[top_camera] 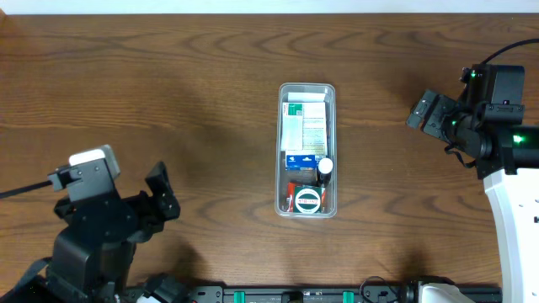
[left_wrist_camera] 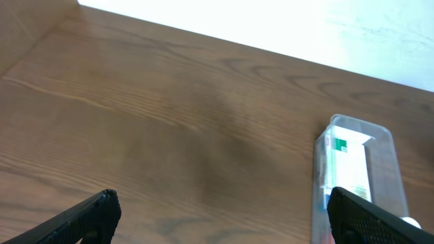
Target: Pack container
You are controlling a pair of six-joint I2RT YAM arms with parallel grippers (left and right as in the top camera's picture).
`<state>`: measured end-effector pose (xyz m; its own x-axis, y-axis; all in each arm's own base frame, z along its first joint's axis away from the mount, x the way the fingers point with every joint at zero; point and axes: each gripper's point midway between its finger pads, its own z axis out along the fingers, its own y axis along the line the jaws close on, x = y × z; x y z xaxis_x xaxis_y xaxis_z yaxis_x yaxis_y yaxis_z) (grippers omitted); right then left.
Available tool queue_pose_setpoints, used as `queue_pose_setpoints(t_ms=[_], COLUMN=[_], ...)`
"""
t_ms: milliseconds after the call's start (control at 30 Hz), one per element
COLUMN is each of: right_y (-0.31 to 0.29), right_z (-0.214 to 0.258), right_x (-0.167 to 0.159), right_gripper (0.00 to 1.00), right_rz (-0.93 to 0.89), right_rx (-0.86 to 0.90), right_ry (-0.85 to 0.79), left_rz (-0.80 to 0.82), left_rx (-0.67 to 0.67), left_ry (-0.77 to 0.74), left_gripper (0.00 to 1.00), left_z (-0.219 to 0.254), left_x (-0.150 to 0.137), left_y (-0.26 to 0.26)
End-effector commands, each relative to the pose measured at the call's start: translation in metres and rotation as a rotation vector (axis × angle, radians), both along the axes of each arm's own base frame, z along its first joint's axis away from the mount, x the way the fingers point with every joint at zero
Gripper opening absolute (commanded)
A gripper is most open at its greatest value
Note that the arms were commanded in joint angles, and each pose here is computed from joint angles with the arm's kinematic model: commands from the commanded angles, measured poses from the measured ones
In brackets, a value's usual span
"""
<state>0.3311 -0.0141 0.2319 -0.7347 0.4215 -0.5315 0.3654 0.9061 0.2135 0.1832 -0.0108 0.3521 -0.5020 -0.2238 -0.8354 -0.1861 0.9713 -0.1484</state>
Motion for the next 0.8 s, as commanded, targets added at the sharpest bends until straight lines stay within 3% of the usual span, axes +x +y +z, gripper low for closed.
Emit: queue_pose_setpoints(t_ms=[0,767], right_y=[-0.004,0.004], right_z=[0.002,0.013], right_x=[0.0,-0.007], right_gripper=[0.99,0.99], right_rz=[-0.007,0.015], right_rx=[-0.006,-0.012], right_ry=[-0.003,-0.038], left_rz=[0.013,0.012], left_rx=[0.051,0.06], left_ry=[-0.008,0.006], left_gripper=[0.98,0.98], left_z=[0.003,0.0], left_x=[-0.002,-0.003], left_y=[0.009,0.009])
